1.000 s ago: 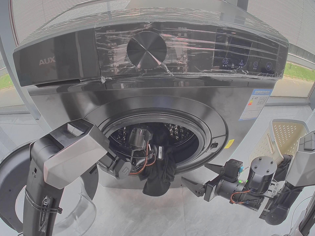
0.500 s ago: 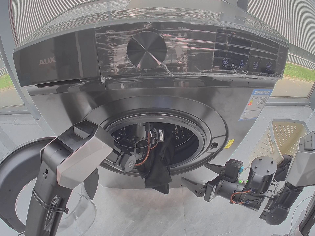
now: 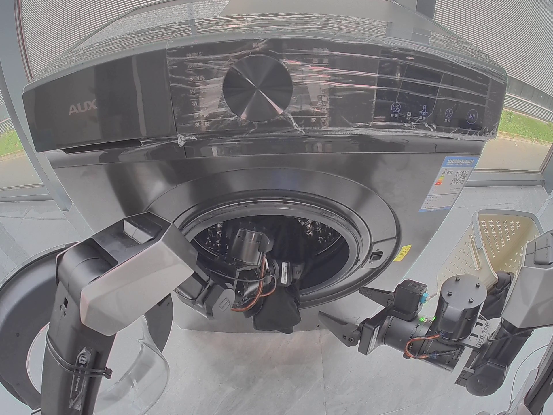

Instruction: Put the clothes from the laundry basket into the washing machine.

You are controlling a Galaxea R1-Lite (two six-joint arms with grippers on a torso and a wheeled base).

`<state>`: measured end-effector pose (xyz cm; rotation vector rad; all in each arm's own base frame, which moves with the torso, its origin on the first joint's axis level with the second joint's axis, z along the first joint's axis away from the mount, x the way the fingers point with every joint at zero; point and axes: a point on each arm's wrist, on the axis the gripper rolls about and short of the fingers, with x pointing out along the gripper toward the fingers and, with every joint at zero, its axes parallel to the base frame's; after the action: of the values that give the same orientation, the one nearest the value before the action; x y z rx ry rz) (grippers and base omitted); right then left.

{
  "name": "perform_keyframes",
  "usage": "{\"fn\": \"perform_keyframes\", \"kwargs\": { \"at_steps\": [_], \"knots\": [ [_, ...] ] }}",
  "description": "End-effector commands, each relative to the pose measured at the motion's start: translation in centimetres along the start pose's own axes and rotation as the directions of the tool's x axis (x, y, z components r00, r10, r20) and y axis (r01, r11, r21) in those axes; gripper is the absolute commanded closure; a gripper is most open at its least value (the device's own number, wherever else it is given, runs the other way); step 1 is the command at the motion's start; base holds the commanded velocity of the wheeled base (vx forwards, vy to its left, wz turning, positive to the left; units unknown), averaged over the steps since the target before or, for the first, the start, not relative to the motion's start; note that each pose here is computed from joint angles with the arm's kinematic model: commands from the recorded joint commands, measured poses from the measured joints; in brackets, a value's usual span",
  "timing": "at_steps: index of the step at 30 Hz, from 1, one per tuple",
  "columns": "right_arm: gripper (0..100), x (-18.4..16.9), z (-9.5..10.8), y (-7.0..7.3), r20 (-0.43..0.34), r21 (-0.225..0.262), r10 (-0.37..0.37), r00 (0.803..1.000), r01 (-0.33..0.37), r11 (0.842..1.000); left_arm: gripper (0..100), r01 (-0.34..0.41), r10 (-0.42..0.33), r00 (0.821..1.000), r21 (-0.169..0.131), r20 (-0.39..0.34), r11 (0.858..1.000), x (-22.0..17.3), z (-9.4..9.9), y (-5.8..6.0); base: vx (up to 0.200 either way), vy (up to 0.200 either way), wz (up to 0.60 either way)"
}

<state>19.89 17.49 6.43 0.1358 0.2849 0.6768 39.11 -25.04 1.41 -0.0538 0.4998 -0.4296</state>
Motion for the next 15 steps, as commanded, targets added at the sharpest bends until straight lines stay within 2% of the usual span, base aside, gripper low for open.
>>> {"fn": "perform_keyframes", "kwargs": {
  "at_steps": [1,10,11,15],
  "knots": [
    [0,0.0,0.1,0.1,0.009,-0.001,0.004,1.0,-0.004,1.0,0,0.04,-0.039,0.998,0.015,-0.046,0.999,-1.7,-0.1,-1.0,0.0,0.0,0.0],
    [0,0.0,0.1,0.1,0.009,-0.001,0.004,1.0,-0.004,1.0,0,0.021,-0.02,0.995,0.016,-0.094,1.0,-0.4,-1.9,-0.3,0.0,0.0,0.0],
    [0,0.0,0.0,0.1,0.009,-0.001,0.005,1.0,-0.005,1.0,100,0.017,-0.016,0.996,0.015,-0.093,1.0,-0.2,-2.0,-0.2,0.0,0.0,0.0],
    [0,0.0,0.1,0.3,0.011,-0.002,0.012,1.0,-0.012,1.0,100,0.015,-0.014,0.996,0.012,-0.088,1.0,0.1,-2.1,-0.2,0.0,0.0,0.0]
  ]
}}
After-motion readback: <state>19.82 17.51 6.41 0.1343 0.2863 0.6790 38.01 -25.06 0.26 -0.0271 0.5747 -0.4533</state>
